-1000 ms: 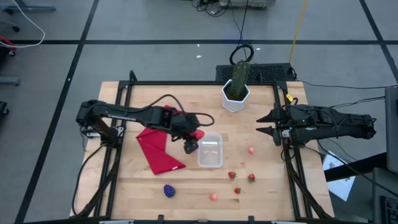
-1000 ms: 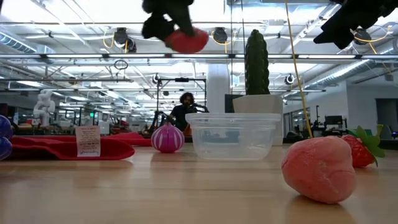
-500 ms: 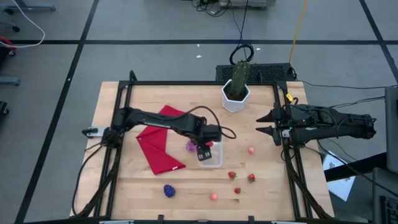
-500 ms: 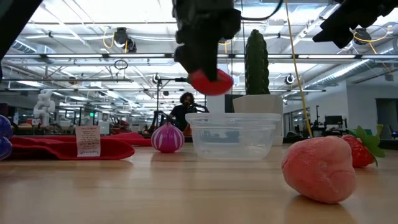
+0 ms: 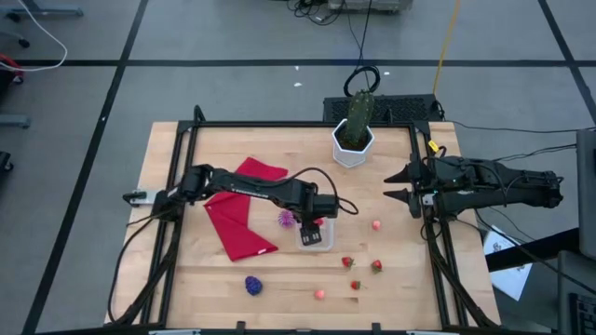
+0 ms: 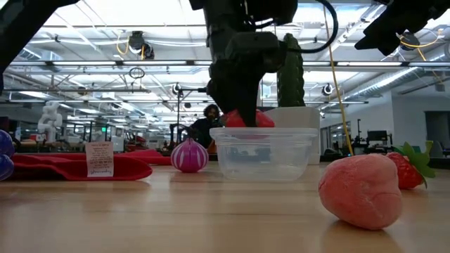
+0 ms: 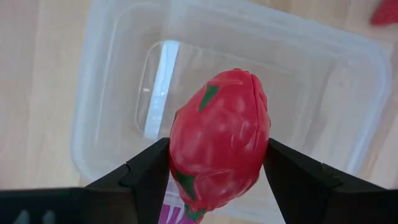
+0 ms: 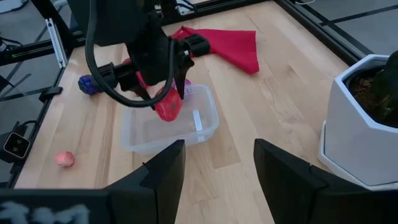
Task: Pick and placing Produce into tupperware
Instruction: Put the red dragon fruit into the transparent bin
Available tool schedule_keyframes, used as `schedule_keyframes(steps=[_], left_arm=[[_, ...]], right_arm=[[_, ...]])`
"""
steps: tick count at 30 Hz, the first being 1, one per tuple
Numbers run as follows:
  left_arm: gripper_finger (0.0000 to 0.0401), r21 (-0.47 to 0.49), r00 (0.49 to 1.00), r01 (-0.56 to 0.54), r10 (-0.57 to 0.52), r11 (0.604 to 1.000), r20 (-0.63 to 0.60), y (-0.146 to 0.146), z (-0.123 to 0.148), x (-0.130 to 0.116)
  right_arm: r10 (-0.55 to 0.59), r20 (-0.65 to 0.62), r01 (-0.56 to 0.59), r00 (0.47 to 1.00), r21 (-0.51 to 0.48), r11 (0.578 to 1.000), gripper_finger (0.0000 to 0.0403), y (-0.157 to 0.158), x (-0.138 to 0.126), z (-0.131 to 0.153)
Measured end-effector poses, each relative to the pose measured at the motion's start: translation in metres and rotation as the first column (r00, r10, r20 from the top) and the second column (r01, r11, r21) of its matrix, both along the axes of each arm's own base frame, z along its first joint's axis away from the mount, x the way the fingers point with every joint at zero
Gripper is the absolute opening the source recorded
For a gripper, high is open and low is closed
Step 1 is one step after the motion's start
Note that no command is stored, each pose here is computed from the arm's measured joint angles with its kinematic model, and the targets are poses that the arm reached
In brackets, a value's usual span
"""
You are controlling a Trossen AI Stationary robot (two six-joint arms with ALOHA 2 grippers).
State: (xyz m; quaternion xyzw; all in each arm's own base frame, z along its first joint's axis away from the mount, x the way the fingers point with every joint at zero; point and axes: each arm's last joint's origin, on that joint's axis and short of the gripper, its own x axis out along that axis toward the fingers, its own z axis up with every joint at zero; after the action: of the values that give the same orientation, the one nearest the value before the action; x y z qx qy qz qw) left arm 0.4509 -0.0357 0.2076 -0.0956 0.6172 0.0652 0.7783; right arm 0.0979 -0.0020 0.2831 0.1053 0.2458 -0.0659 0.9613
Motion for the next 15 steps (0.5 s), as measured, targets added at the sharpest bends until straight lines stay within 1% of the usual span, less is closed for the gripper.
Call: schedule_keyframes(steps=[10, 15], left_arm=[[0.0244, 0.015, 1.000, 0.011, -0.011, 1.000, 0.008, 0.0019, -0.0107, 0.0059], [0.0244, 0.035, 1.000, 0.004, -0.005, 0.999, 0.024, 0.0065, -0.0104, 0.0077]], right_arm=[[-0.001, 0.001, 0.001, 1.000, 0.000, 1.000, 0.0185, 0.0000, 0.0000, 0.0001], [-0.001, 0.001, 0.001, 1.000, 0.001, 1.000, 0.0185, 0.0000, 0.0000, 0.0002]])
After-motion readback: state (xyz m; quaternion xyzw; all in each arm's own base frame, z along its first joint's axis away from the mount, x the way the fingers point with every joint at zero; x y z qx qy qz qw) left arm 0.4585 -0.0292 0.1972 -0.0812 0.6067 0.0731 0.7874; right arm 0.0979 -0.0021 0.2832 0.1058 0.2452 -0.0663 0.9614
